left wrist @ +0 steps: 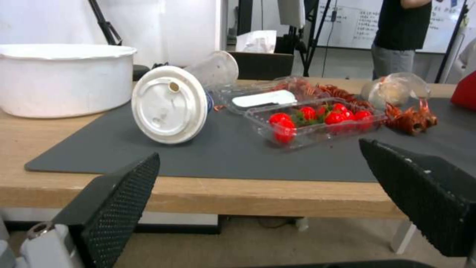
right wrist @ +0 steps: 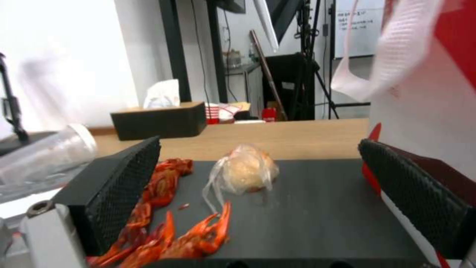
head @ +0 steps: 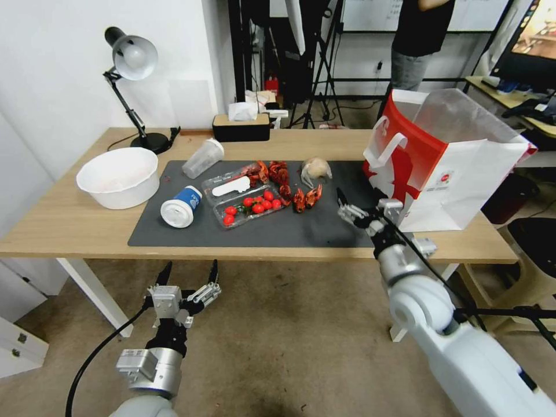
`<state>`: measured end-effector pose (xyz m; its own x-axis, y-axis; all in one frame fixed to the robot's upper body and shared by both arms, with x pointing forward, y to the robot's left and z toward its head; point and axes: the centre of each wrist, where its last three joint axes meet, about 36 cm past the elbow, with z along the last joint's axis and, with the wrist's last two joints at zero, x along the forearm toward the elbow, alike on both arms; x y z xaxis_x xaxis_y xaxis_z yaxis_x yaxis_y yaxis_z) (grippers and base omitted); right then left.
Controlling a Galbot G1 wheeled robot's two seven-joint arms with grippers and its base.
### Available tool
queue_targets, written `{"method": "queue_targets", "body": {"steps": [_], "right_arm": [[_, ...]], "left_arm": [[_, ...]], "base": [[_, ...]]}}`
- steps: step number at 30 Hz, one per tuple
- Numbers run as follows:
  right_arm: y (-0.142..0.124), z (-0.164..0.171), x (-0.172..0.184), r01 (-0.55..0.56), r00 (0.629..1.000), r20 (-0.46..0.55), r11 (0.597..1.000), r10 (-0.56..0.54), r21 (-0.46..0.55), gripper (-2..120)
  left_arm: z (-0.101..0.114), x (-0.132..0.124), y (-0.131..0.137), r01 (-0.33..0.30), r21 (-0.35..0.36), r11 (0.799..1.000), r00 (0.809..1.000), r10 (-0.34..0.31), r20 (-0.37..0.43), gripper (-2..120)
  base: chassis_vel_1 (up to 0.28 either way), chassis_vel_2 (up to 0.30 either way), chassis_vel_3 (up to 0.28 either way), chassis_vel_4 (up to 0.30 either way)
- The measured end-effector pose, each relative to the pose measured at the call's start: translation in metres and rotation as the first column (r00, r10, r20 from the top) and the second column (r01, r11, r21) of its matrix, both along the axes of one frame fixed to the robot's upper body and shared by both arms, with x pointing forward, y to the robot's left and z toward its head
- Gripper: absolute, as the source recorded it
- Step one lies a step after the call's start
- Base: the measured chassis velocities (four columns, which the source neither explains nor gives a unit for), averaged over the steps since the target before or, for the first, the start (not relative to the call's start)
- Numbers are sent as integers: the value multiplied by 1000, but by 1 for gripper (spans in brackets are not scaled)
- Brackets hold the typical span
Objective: Pick up the trash from the table and place it into the takeout bag.
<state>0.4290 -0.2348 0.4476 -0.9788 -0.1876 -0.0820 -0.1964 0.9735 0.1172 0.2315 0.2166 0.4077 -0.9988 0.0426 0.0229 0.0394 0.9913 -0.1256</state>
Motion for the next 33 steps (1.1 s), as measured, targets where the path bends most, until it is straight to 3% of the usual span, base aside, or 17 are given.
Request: {"method": "queue_targets", "body": {"steps": [12,33], "right_arm": [[10,24,66,29,991,-123,992,-44,-125,100],[24,48,134,5,970,-240,983,-49,-183,100]], "left_arm": [[-1,0,2,1,8,1000,1000,0,-4,100],[0,-2,2,-3,8,1000,1000,3,-5,100]], "base": [[0,0,0,0],[0,0,0,0]]}}
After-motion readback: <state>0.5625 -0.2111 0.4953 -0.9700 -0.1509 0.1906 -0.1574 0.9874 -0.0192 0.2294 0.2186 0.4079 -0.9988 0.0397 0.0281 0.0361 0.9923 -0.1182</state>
